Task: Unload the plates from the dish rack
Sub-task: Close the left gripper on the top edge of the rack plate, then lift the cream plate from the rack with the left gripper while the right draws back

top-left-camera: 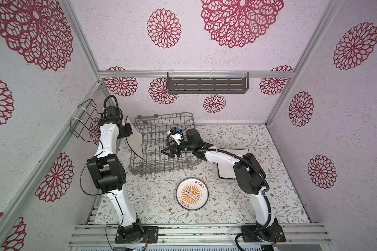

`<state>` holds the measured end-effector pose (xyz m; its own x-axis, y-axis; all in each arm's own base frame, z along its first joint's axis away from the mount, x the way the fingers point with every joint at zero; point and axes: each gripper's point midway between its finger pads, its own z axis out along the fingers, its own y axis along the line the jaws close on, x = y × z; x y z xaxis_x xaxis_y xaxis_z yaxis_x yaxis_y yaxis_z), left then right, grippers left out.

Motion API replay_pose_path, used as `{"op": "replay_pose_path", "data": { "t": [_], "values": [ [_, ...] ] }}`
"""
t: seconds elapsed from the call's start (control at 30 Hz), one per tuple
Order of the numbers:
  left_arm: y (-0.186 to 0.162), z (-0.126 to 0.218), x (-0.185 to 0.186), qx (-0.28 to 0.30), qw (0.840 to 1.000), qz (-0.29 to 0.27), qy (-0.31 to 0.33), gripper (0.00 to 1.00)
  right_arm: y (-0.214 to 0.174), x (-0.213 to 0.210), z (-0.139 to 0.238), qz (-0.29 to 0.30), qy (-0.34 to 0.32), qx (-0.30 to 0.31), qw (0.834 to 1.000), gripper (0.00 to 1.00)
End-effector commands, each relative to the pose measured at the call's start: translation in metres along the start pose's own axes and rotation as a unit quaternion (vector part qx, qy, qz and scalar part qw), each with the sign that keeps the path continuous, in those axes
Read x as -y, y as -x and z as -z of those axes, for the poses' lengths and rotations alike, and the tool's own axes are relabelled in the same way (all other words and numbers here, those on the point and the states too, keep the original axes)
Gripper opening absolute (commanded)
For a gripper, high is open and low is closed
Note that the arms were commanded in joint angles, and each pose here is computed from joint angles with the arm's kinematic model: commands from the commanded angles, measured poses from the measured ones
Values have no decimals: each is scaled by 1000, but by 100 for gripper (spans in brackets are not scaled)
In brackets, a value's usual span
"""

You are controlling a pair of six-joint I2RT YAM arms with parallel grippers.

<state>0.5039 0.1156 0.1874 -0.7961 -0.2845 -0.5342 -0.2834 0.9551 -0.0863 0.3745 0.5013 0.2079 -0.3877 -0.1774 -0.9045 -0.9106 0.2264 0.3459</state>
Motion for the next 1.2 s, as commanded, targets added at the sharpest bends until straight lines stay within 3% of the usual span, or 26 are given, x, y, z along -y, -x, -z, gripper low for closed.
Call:
{"op": "replay_pose_path", "data": {
  "t": [0.0, 0.73, 1.17],
  "values": [
    [5, 13, 7, 17, 1000, 5, -16, 0, 30, -5, 14, 27, -14, 23, 999, 81],
    [38, 115, 34, 136, 988, -58, 41, 0, 37, 10, 45, 29, -99, 6, 995, 81],
    [44, 194, 64, 210, 975, -77, 9, 0, 52, 10, 79, 29, -144, 17, 989, 81]
  ]
}}
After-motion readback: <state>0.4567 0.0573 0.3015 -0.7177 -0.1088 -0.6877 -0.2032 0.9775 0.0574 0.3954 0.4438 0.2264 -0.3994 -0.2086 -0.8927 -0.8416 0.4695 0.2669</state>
